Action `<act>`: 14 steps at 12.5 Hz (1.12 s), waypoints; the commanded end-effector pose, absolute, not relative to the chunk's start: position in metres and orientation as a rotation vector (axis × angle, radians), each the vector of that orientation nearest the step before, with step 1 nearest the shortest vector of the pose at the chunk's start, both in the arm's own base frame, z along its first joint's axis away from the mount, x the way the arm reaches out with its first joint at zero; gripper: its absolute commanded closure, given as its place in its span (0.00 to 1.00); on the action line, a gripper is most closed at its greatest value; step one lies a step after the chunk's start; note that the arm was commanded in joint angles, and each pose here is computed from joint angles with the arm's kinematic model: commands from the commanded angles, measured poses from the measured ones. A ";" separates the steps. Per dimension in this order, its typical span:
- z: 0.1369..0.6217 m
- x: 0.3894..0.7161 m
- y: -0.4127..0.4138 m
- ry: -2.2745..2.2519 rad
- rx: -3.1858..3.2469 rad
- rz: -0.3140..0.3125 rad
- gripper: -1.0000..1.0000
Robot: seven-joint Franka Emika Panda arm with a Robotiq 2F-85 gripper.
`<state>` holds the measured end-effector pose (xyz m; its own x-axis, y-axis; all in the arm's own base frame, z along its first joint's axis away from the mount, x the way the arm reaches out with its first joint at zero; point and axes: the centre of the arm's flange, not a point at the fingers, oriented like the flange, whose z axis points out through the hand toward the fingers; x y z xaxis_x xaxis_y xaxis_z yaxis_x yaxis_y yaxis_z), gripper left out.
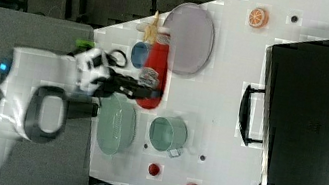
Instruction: Pick ketchup from plate and place it on table.
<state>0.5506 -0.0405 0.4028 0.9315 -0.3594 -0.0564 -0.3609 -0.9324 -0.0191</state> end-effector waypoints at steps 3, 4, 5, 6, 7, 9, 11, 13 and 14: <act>0.311 0.518 -0.036 0.669 -3.041 0.104 0.37; 0.295 0.513 -0.035 0.671 -3.040 0.106 0.37; 0.280 0.509 -0.035 0.672 -3.039 0.109 0.37; 0.266 0.507 -0.035 0.673 -3.037 0.112 0.37; 0.254 0.506 -0.034 0.672 -3.036 0.117 0.37; 0.233 0.505 -0.034 0.675 -3.032 0.124 0.37; 0.216 0.505 -0.035 0.679 -3.029 0.130 0.34; 0.212 0.505 -0.035 0.680 -3.029 0.131 0.13; 0.216 0.506 -0.034 0.675 -3.029 0.123 0.02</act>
<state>0.4896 -0.0334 0.1925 0.9153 -0.3740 -0.1497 -0.3777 -0.9259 0.0036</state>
